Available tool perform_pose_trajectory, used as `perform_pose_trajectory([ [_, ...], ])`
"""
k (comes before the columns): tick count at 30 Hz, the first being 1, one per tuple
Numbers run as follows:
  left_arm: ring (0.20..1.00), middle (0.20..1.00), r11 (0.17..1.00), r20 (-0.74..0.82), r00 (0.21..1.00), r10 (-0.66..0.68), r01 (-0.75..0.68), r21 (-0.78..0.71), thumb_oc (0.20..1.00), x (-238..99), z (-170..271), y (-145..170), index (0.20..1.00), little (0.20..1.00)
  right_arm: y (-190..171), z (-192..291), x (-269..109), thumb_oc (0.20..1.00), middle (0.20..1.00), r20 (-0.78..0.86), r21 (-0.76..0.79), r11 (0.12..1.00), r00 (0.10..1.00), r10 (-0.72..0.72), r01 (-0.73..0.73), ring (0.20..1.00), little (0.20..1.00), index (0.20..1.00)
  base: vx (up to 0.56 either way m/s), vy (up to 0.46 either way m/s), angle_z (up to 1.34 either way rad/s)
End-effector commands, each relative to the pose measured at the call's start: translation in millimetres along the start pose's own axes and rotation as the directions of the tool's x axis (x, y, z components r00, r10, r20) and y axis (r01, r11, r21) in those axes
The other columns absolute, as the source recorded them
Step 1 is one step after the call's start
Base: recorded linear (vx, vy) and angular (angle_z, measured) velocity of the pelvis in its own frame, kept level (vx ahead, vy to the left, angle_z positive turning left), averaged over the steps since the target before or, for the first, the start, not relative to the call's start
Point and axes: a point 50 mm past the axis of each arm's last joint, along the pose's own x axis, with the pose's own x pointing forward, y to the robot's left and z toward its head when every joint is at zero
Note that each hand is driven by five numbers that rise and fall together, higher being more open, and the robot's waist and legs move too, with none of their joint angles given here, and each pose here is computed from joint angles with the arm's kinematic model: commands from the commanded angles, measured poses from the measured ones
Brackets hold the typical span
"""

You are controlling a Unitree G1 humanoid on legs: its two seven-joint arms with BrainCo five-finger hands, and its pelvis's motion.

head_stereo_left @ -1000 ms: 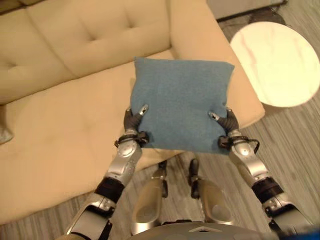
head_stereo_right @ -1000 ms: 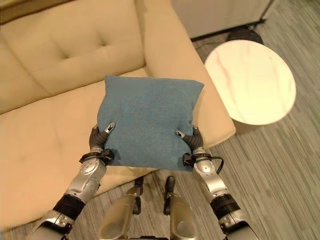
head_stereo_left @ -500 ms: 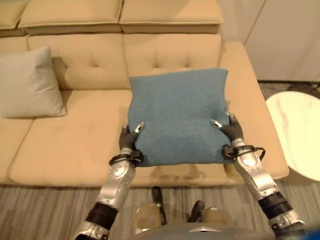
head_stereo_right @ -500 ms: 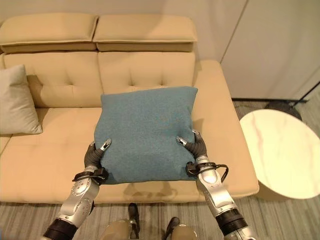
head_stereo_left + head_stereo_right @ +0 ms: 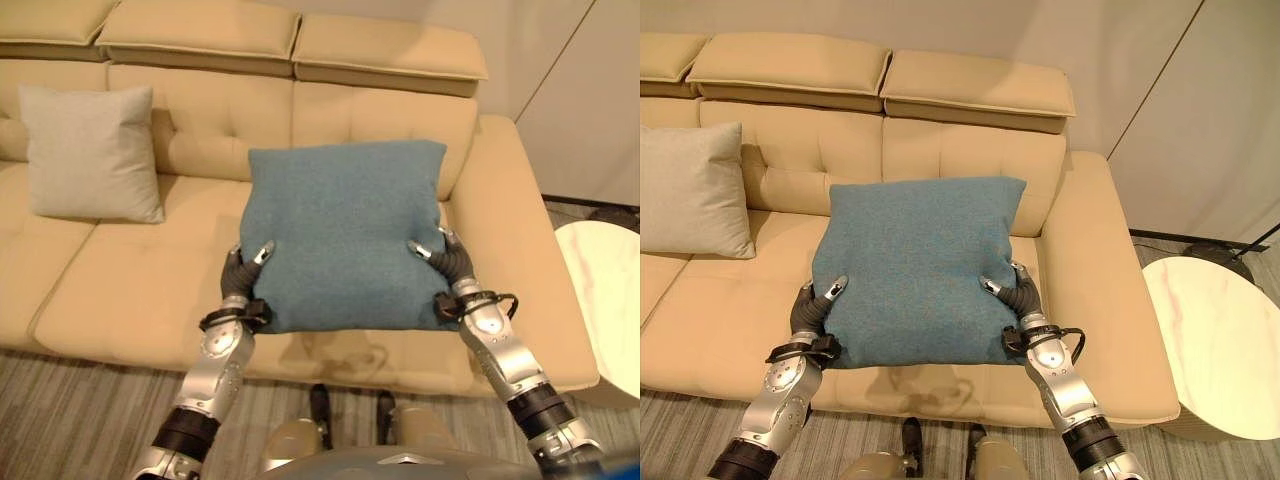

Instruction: Pick up all the scattered cushions and arrange them neatly on the sofa.

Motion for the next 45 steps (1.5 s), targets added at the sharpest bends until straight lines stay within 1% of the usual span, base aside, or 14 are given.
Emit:
perform_pose_trajectory([
  [1, 0.2, 0.2, 0.959, 0.245, 0.928, -0.279, 0.283, 0.02, 0.2, 3.1, 43.6, -58.4, 0.2, 0.2, 20.3, 50.1, 14.3, 0.2, 0.2, 0.254, 0.029, 0.994, 0.962, 0.096, -0.107, 0.2, 0.2, 0.2, 0.13, -0.062, 0.2],
  [3, 0.2, 0.2, 0.956, 0.236, 0.928, -0.288, 0.294, 0.013, 0.2, 2.9, 41.4, -60.6, 0.2, 0.2, 17.5, 47.6, 12.5, 0.2, 0.2, 0.246, 0.031, 0.995, 0.965, 0.088, -0.099, 0.2, 0.2, 0.2, 0.15, -0.078, 0.27],
  [8, 0.2, 0.2, 0.937, 0.2, 0.919, -0.34, 0.35, -0.016, 0.2, 1.3, 34.0, -70.4, 0.2, 0.2, -8.4, 38.1, 1.6, 0.2, 0.2, 0.211, 0.026, 1.0, 0.977, 0.012, -0.018, 0.2, 0.2, 0.2, 0.13, -0.115, 0.42],
  [11, 0.2, 0.2, 0.931, 0.19, 0.917, -0.352, 0.364, -0.032, 0.2, 0.7, 32.3, -74.8, 0.2, 0.2, -10.8, 36.0, -0.6, 0.2, 0.2, 0.202, 0.033, 0.999, 0.979, -0.001, -0.006, 0.2, 0.2, 0.2, 0.08, -0.055, 0.36],
  [13, 0.2, 0.2, 0.929, 0.184, 0.915, -0.36, 0.369, -0.016, 0.2, 1.5, 32.1, -76.4, 0.2, 0.2, -14.2, 34.5, -1.5, 0.2, 0.2, 0.196, 0.038, 0.999, 0.98, -0.018, 0.011, 0.2, 0.2, 0.2, 0.09, -0.02, 0.03],
  [24, 0.2, 0.2, 0.946, 0.173, 0.932, -0.317, 0.325, -0.014, 0.2, -0.4, 28.5, -66.6, 0.2, 0.2, -13.5, 27.5, -2.1, 0.2, 0.2, 0.164, 0.034, 0.999, 0.986, -0.027, 0.022, 0.2, 0.2, 0.2, 0.14, 0.082, -0.18],
  [29, 0.2, 0.2, 0.95, 0.18, 0.935, -0.304, 0.312, -0.013, 0.2, -1.3, 30.8, -60.8, 0.2, 0.2, -2.3, 30.8, 3.9, 0.2, 0.2, 0.172, 0.028, 1.0, 0.985, 0.008, -0.013, 0.2, 0.2, 0.2, 0.15, 0.208, -0.47],
  [32, 0.2, 0.2, 0.959, 0.198, 0.939, -0.28, 0.282, 0.021, 0.2, 0.9, 36.2, -54.0, 0.2, 0.2, 11.3, 39.9, 12.6, 0.2, 0.2, 0.203, 0.039, 0.997, 0.978, 0.052, -0.061, 0.2, 0.2, 0.2, 0.15, 0.275, -0.81],
  [35, 0.2, 0.2, 0.961, 0.198, 0.941, -0.276, 0.277, 0.02, 0.2, 0.4, 36.0, -51.0, 0.2, 0.2, 9.0, 39.8, 13.7, 0.2, 0.2, 0.201, 0.044, 0.997, 0.978, 0.054, -0.064, 0.2, 0.2, 0.2, 0.2, 0.066, -0.81],
  [39, 0.2, 0.2, 0.96, 0.189, 0.941, -0.28, 0.28, 0.025, 0.2, 0.9, 33.8, -51.7, 0.2, 0.2, 5.2, 35.8, 11.1, 0.2, 0.2, 0.185, 0.04, 0.997, 0.981, 0.055, -0.064, 0.2, 0.2, 0.2, 0.19, 0.004, -0.1],
  [45, 0.2, 0.2, 0.943, 0.165, 0.931, -0.327, 0.333, -0.009, 0.2, -2.0, 26.3, -62.9, 0.2, 0.2, -13.1, 28.3, 1.8, 0.2, 0.2, 0.16, 0.021, 1.0, 0.987, 0.003, -0.007, 0.2, 0.2, 0.2, 0.18, -0.066, 0.45],
])
